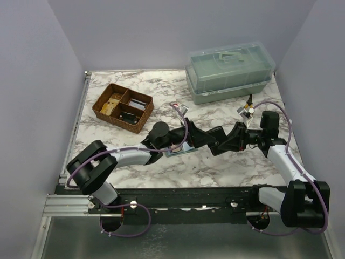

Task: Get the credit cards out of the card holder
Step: Open the card holder.

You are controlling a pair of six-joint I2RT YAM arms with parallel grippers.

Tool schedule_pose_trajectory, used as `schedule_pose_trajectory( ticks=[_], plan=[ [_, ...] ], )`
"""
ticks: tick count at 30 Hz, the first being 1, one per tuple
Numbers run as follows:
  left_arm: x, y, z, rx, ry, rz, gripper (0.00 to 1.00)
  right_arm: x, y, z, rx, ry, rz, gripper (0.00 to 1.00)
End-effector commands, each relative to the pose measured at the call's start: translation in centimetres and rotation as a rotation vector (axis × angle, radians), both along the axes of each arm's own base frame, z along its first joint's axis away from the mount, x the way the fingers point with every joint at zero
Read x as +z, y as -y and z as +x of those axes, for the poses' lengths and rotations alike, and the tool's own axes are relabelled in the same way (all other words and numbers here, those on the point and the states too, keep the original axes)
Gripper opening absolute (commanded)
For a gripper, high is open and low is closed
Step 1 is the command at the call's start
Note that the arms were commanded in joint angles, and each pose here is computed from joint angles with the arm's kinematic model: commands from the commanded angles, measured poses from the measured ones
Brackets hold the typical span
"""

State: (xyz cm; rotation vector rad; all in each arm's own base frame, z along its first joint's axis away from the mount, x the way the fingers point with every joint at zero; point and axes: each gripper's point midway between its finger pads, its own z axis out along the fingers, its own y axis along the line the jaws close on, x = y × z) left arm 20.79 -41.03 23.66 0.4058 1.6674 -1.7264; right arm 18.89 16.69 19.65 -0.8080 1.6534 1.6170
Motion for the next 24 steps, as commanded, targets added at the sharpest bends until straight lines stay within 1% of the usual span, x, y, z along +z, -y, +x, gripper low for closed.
schedule_pose_trajectory(
  ticks=[1, 2, 3, 5, 7, 8, 11, 14, 15, 18, 19, 21, 24],
  plan=[
    [1.3, -4.6, 3.4, 0.357, 0.044, 0.016, 0.85, 1.2, 0.1, 0.9, -0.036, 0.050, -0.029, 0.00],
    [0.9, -5.9, 3.9, 0.427, 0.037, 0.035, 0.93, 0.7, 0.2, 1.7, -0.085, 0.045, -0.066, 0.00],
    [0.7, -7.0, 4.2, 0.492, 0.028, 0.057, 0.98, 0.2, 0.4, 2.6, -0.138, 0.037, -0.103, 0.00],
    [0.3, -8.0, 4.3, 0.548, 0.006, 0.111, 0.99, -1.2, 1.1, 4.6, -0.253, 0.008, -0.178, 0.00],
    [-0.2, -7.6, 4.1, 0.565, -0.044, 0.171, 0.99, -2.2, 1.6, 5.9, -0.337, -0.045, -0.221, 0.00],
    [-0.7, -7.2, 4.0, 0.574, -0.078, 0.215, 0.97, -2.5, 1.7, 6.2, -0.357, -0.061, -0.232, 0.00],
    [-1.6, -4.9, 3.8, 0.585, -0.145, 0.336, 0.85, -2.9, 1.9, 6.7, -0.378, -0.086, -0.244, 0.00],
    [-2.1, -3.0, 3.9, 0.590, -0.174, 0.405, 0.64, -3.1, 2.0, 6.7, -0.385, -0.091, -0.254, 0.00],
    [-2.3, -2.6, 4.0, 0.605, -0.191, 0.436, 0.59, -3.3, 2.1, 6.7, -0.386, -0.091, -0.258, 0.00],
    [-3.1, -2.0, 4.0, 0.691, -0.232, 0.540, 0.53, -3.5, 2.2, 6.8, -0.395, -0.094, -0.269, 0.00],
    [-2.6, -1.7, 4.1, 0.727, -0.240, 0.545, 0.51, -3.6, 2.2, 6.9, -0.399, -0.098, -0.273, 0.00],
    [-2.8, -1.5, 3.9, 0.787, -0.255, 0.574, 0.43, -3.8, 2.3, 7.1, -0.405, -0.099, -0.279, 0.00],
    [-3.5, -0.9, 3.7, 0.831, -0.278, 0.603, 0.42, -3.9, 2.3, 7.0, -0.404, -0.103, -0.280, 0.00]
  ],
)
